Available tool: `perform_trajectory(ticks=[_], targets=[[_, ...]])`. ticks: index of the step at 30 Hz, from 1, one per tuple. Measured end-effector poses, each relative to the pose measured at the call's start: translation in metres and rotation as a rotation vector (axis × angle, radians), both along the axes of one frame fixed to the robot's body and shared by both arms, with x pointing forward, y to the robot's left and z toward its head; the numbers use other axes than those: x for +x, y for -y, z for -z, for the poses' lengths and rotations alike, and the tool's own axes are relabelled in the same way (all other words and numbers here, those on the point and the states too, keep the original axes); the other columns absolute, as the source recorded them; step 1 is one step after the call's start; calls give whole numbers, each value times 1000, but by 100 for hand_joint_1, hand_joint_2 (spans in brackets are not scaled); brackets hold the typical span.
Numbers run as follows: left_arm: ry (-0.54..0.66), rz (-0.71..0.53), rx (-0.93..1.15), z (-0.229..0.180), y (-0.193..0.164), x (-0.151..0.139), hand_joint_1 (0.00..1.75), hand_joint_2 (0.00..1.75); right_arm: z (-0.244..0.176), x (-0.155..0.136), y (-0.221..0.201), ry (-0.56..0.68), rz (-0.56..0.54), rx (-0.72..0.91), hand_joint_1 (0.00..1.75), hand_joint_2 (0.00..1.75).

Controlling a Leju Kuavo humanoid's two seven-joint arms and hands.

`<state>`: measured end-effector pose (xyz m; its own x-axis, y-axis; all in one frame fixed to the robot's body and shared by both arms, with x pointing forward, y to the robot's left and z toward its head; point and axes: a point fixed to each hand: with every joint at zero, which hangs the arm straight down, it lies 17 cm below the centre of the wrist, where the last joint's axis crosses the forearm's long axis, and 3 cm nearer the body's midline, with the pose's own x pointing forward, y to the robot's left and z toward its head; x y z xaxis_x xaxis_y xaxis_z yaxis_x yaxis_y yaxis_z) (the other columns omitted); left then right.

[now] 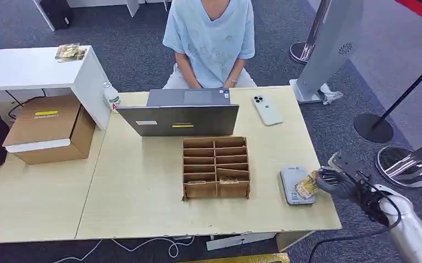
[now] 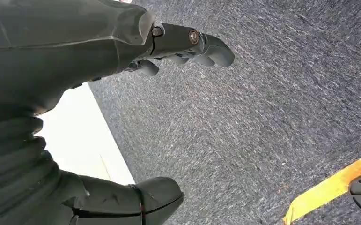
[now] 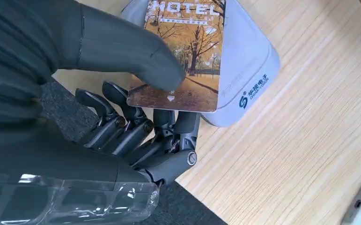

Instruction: Pass the card to the sensor for recognition and then transmit it.

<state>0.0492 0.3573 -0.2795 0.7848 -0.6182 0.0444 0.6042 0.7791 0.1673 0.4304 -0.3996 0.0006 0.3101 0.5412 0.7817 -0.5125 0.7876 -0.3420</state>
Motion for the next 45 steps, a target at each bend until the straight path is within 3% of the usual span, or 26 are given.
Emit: perform_trajectory(ticks=[15, 45], targets=[[1, 1, -4, 0, 1, 0, 0, 175, -4, -8, -14, -16, 10, 125, 175, 175], [2, 1, -5, 0, 1, 1, 0, 175, -7, 8, -30, 9, 16, 105, 175, 175]])
